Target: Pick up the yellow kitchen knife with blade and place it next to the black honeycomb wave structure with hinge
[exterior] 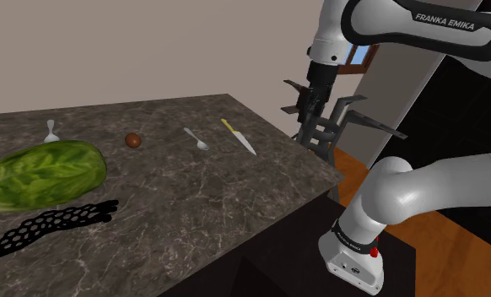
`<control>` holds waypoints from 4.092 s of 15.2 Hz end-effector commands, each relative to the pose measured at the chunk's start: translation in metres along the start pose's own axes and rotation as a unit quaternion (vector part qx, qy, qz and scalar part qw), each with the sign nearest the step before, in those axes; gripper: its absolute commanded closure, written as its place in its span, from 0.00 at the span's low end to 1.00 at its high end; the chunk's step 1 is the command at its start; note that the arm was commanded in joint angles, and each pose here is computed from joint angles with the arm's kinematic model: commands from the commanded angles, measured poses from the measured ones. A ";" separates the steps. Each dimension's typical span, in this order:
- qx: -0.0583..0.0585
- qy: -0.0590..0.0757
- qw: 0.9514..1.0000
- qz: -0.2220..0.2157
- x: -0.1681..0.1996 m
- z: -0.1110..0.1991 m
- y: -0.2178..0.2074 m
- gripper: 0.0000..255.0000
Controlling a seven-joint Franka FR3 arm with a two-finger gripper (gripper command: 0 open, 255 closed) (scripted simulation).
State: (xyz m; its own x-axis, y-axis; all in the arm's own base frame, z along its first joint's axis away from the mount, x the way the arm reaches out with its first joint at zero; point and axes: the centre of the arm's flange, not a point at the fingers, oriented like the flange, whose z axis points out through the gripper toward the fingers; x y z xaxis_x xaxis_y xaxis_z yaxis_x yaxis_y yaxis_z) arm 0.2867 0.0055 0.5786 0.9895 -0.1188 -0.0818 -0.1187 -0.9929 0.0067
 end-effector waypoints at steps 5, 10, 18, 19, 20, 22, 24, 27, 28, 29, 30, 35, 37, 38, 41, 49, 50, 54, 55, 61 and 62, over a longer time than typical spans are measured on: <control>0.002 0.005 1.000 0.002 0.045 0.023 0.008 0.00; 0.005 0.012 1.000 0.004 0.102 0.051 0.019 0.00; 0.010 0.022 1.000 0.007 0.194 0.095 0.036 0.00; 0.010 0.023 1.000 0.007 0.206 0.100 0.038 0.00; 0.011 0.025 1.000 0.008 0.217 0.105 0.040 0.00; 0.012 0.027 1.000 0.008 0.240 0.116 0.044 0.00; 0.013 0.030 0.999 0.009 0.263 0.126 0.048 0.00; 0.015 0.034 0.999 0.011 0.298 0.142 0.055 0.00; 0.016 0.035 0.999 0.011 0.310 0.147 0.057 0.00; 0.016 0.036 0.999 0.011 0.322 0.152 0.059 0.00; 0.017 0.037 0.999 0.012 0.333 0.157 0.061 0.00; 0.018 0.041 0.999 0.013 0.363 0.179 0.066 0.00; 0.018 0.041 0.999 0.013 0.364 0.190 0.066 0.00; 0.018 0.041 0.999 0.013 0.364 0.195 0.065 0.00; 0.018 0.041 0.999 0.013 0.365 0.209 0.065 0.00; 0.018 0.041 0.999 0.013 0.365 0.209 0.065 1.00; 0.018 0.041 0.999 0.013 0.365 0.209 0.065 1.00; 0.018 0.041 0.999 0.013 0.365 0.209 0.065 1.00; 0.018 0.041 0.999 0.013 0.365 0.209 0.065 1.00; 0.018 0.041 0.999 0.013 0.364 0.193 0.065 1.00; 0.018 0.041 0.999 0.013 0.363 0.188 0.065 1.00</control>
State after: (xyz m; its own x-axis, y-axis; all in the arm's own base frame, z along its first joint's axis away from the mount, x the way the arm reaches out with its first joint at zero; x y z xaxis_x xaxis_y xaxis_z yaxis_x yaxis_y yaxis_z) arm 0.6232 -0.1012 0.3576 0.9894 -0.1454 -0.0005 -0.1453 -0.9890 -0.0289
